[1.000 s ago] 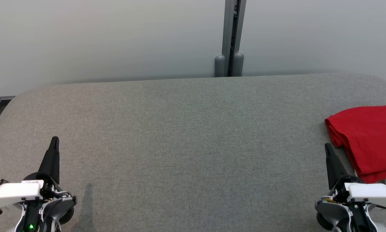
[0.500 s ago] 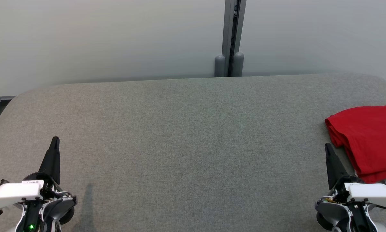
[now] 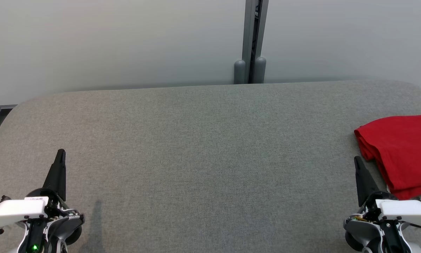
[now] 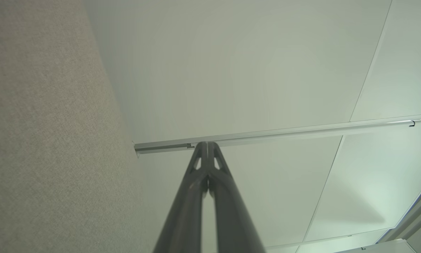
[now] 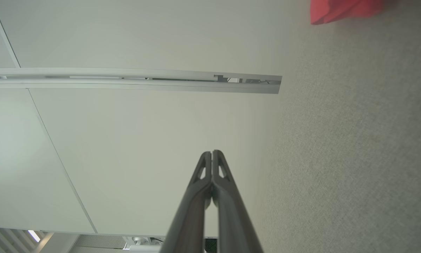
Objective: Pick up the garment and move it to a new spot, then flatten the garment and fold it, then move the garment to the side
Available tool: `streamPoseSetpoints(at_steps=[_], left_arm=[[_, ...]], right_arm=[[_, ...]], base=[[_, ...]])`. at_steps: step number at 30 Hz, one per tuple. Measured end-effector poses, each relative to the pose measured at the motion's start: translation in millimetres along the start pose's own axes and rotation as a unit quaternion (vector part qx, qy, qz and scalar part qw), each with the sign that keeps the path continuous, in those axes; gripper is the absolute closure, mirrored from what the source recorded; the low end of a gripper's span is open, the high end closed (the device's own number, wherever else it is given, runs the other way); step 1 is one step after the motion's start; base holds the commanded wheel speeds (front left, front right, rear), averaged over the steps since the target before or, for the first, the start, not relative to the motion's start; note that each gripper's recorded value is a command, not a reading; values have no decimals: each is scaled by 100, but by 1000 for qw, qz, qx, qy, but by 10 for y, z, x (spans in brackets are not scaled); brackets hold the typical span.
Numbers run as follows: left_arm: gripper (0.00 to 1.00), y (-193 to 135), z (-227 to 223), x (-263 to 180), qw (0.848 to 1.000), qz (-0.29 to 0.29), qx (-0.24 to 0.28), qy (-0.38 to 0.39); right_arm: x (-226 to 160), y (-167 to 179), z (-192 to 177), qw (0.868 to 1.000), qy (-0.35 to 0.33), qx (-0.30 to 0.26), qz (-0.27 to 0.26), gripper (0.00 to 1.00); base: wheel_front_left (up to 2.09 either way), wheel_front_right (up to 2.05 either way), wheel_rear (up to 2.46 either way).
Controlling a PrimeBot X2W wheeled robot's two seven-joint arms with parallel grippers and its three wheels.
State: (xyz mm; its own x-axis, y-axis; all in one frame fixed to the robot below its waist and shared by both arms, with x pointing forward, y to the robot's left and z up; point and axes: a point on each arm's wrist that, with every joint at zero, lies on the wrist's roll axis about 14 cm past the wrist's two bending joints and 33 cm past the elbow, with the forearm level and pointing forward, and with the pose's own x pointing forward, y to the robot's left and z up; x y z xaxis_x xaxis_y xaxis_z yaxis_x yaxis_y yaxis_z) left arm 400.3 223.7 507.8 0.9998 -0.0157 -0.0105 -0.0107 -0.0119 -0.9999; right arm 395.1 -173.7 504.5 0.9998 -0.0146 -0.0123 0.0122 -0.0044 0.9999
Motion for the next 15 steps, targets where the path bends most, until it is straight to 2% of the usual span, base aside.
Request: streamPoseSetpoints(at_steps=[15], left_arm=[[100,2,-2,-1,1000,0,0,0]], right_arm=[[0,0,0,1000,0,0,0,100]], base=[[0,0,0]])
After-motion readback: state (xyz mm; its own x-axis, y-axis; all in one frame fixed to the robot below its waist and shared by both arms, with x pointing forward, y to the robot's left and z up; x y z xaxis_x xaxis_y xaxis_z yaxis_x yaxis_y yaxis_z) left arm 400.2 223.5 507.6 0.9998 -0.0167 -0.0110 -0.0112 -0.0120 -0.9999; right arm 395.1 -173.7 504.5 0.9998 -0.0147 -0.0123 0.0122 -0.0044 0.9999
